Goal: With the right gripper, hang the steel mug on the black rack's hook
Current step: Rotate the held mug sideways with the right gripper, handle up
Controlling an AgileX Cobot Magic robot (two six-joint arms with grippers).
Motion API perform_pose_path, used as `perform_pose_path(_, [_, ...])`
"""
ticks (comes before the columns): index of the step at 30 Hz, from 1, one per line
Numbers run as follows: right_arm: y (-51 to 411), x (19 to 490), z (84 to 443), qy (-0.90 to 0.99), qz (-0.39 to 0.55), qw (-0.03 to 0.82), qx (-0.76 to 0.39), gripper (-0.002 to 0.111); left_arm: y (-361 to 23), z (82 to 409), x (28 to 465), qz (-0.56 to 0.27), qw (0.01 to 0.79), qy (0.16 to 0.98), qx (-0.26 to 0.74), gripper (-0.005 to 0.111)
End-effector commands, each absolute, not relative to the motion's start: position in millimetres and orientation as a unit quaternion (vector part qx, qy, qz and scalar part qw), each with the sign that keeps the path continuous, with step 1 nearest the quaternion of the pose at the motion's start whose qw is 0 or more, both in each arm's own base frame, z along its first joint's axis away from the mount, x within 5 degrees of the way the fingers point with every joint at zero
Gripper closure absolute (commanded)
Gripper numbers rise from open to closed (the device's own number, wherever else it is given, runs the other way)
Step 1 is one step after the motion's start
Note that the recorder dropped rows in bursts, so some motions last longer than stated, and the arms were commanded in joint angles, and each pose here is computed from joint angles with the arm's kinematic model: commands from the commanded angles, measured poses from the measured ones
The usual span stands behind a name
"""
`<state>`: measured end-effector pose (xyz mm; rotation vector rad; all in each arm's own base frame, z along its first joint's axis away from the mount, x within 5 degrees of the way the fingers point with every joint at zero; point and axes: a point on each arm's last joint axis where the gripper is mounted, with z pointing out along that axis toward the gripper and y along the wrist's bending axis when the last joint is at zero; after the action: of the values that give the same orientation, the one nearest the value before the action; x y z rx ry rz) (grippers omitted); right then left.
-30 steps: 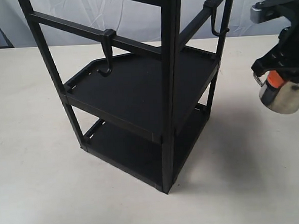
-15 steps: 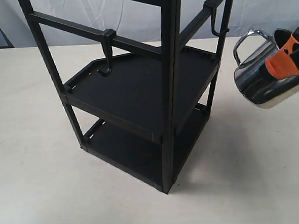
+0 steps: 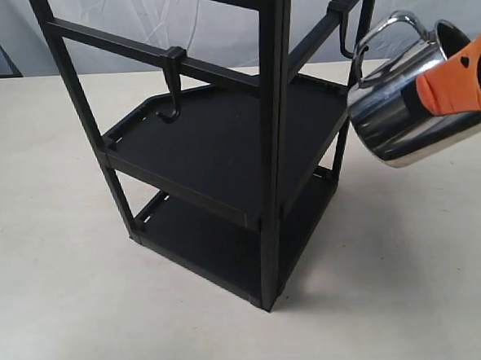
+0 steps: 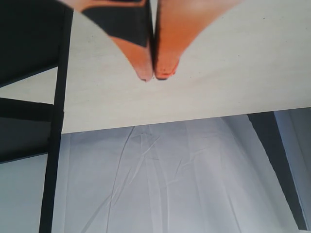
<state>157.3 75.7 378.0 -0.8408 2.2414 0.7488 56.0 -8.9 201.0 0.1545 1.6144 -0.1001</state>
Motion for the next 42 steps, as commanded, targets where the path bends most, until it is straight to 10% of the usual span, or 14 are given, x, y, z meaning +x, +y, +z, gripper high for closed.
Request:
perform_pose_path(1, [78.4,155.7,379.9,0.843,0.306,0.318,-0.306,0.109,-9.1,201.6,55.7,-0.047,0.691,0.718,0.070,0.105])
perform_pose_path(11, [45.2,137.2,363.6,0.924,0.139,0.284,-0.214,0.109,-9.1,201.6,55.7,-0.047,0.691,0.718,0.070,0.105])
perform_pose_path(20, [35.1,117.4,278.9,0.830,0.085,0.530,-0.150,0.109,-9.1,201.6,55.7,-0.047,0.691,0.718,0.070,0.105])
perform_pose_path(42, [17.1,182.8,297.3,0.812,-0.102,0.540,-0.198,0.109,-9.1,201.6,55.7,-0.047,0.691,0.718,0.070,0.105])
